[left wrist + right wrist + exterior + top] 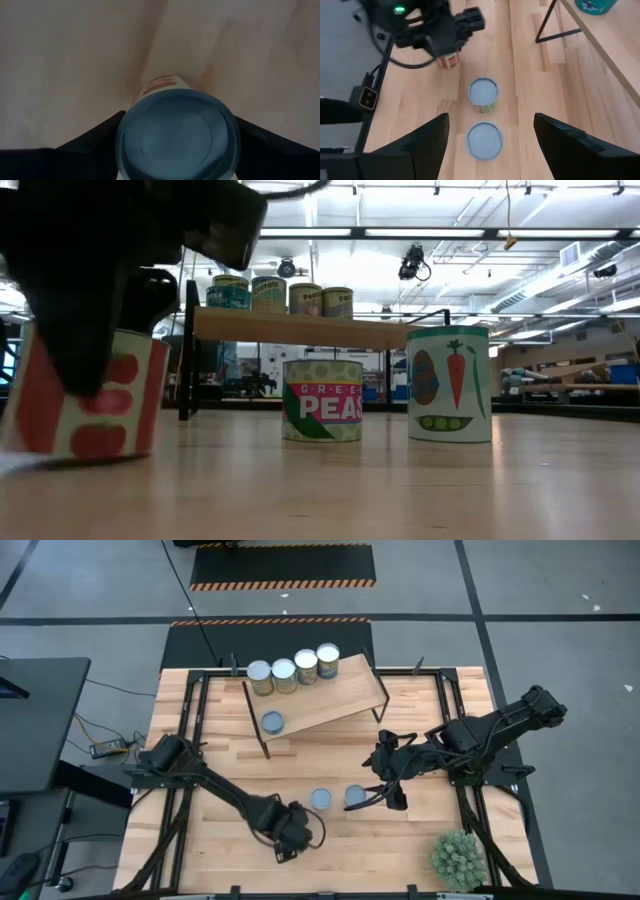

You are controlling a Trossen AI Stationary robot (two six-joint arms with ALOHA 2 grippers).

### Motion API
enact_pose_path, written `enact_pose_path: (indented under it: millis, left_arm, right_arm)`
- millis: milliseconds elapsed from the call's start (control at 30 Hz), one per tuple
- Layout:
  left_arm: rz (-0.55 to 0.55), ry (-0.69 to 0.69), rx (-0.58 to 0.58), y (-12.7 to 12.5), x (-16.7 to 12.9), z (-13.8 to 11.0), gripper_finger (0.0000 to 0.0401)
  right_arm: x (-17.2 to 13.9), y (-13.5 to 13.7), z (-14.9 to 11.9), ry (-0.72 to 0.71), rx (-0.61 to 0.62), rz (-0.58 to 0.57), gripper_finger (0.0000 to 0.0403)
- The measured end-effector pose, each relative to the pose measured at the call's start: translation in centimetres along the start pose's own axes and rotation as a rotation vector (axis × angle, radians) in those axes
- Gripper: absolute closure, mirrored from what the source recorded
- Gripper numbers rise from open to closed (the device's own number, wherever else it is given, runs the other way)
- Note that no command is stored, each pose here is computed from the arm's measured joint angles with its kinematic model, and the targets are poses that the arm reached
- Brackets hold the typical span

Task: Pick and place cans onto a shelf
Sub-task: Put the tomato can on the shelf

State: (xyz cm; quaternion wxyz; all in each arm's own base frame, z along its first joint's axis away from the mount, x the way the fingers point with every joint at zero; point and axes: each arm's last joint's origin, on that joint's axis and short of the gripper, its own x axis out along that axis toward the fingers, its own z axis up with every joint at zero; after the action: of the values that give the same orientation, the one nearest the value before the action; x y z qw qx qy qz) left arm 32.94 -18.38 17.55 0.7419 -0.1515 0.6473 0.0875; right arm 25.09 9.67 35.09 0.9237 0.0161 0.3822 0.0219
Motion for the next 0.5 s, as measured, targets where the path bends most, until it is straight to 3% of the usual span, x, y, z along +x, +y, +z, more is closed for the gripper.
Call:
enact_pose_path:
  millis: [167, 500]
  left_arm:
    - [-0.048, -0.050, -0.032, 2.6, -2.9, 2.2, 0.0112]
    - [-0.051, -0.164, -0.148, 10.9, -8.6, 6.1, 0.0112]
  right_arm:
    - [-0.9, -0.2, 0.1, -0.026, 0.005, 0.008, 0.0106]
    - [-1.2, -0.9, 0.2, -0.043, 0.024, -0.015, 0.0106]
